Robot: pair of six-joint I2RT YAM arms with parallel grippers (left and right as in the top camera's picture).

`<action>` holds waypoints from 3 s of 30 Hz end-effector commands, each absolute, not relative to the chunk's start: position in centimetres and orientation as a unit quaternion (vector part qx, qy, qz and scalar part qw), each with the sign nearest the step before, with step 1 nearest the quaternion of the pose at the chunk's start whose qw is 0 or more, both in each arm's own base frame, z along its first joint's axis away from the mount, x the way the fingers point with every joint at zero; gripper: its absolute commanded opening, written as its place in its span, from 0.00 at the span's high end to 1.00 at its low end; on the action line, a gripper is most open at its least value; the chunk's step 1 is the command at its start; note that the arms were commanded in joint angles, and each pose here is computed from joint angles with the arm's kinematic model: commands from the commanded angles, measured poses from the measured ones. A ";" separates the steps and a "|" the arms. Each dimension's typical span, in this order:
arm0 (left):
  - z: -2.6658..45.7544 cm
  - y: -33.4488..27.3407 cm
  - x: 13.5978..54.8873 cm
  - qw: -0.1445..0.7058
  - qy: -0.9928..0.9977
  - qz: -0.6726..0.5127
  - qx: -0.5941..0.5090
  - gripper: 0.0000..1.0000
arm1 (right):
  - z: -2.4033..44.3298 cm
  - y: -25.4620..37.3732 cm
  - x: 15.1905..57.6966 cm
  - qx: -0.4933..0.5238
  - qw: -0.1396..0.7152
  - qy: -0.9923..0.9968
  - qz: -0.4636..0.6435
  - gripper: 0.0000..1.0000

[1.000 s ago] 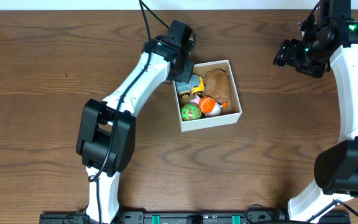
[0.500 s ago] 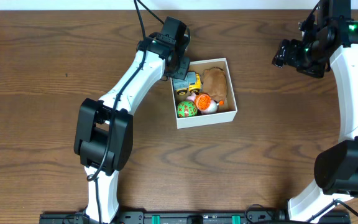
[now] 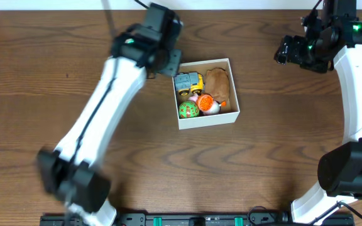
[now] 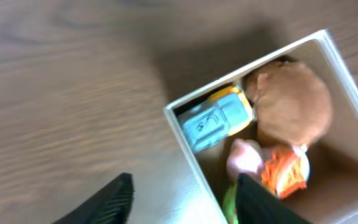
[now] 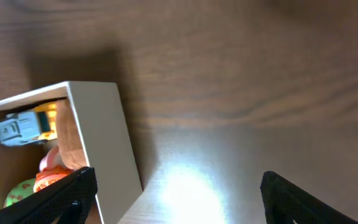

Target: Pack container

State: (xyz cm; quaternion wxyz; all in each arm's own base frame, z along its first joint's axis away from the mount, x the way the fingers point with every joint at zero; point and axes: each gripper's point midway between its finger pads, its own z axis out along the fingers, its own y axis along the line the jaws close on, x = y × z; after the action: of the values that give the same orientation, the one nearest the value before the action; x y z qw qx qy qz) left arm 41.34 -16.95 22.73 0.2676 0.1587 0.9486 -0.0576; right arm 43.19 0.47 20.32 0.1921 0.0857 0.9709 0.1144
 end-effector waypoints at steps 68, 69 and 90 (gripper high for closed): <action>35.2 0.7 28.4 0.346 0.935 0.066 -0.036 0.02 | 38.1 4.0 26.3 -0.118 0.479 0.868 0.056 0.01; 35.2 0.7 28.4 0.346 0.935 0.066 -0.036 0.02 | 38.2 3.8 26.1 -0.115 0.493 0.861 0.053 0.01; 35.2 0.7 28.4 0.346 0.935 0.066 -0.036 0.02 | 18.7 3.3 23.5 -0.064 0.540 0.836 0.072 0.01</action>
State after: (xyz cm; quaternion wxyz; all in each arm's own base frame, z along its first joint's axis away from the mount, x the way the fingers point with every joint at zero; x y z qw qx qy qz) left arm 28.33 0.29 35.50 0.3519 -0.0283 0.9338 0.0583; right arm 23.63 3.49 20.15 0.5311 -0.0908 0.8404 0.0593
